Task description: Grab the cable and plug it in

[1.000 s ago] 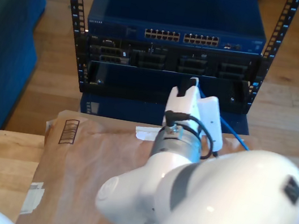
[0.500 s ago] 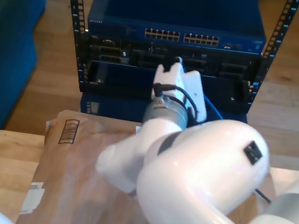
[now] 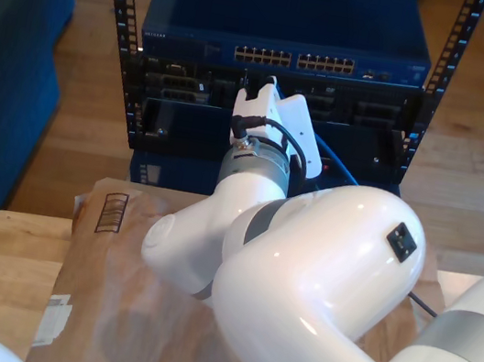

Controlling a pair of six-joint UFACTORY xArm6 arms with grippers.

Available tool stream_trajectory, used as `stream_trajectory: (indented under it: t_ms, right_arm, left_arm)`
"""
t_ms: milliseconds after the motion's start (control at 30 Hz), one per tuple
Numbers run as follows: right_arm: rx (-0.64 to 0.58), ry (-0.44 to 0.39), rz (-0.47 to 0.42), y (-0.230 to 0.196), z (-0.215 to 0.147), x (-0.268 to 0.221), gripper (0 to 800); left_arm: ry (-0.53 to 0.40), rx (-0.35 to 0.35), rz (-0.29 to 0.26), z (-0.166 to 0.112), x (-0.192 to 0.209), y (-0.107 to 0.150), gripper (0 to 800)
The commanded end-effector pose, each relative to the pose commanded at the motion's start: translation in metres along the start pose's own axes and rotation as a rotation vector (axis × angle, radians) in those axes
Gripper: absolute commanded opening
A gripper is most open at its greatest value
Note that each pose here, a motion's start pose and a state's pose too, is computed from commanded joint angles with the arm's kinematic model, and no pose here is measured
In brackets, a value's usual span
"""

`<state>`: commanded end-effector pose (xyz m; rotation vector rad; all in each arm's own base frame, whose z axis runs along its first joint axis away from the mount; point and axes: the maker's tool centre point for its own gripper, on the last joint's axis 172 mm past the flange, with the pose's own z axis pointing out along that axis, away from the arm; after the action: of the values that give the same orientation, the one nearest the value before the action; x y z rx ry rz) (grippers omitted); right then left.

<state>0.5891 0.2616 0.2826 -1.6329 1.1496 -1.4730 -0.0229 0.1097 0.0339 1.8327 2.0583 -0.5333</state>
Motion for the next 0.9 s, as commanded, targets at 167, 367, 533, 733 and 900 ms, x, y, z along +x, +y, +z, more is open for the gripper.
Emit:
stream_trajectory:
  t_ms: [167, 367, 533, 733, 900]
  right_arm:
    - [-0.041, 0.018, -0.026, 0.023, 0.002, 0.021, 0]
    - [-0.038, -0.014, -0.018, 0.015, -0.001, 0.024, 0]
    - [-0.06, -0.017, 0.0, 0.03, -0.007, 0.023, 0]
    - [-0.058, -0.004, 0.038, 0.023, -0.004, 0.041, 0]
    - [-0.039, 0.018, 0.138, 0.012, -0.002, 0.046, 0]
  left_arm:
    - [0.0, 0.0, 0.0, 0.0, 0.0, 0.0, 800]
    - [-0.002, 0.0, 0.0, 0.001, -0.001, 0.0, 800]
    - [-0.002, 0.0, 0.0, 0.0, 0.0, 0.0, 800]
    - [-0.002, 0.0, 0.0, 0.0, 0.0, 0.0, 800]
    - [-0.002, 0.0, 0.0, 0.0, 0.0, 0.0, 800]
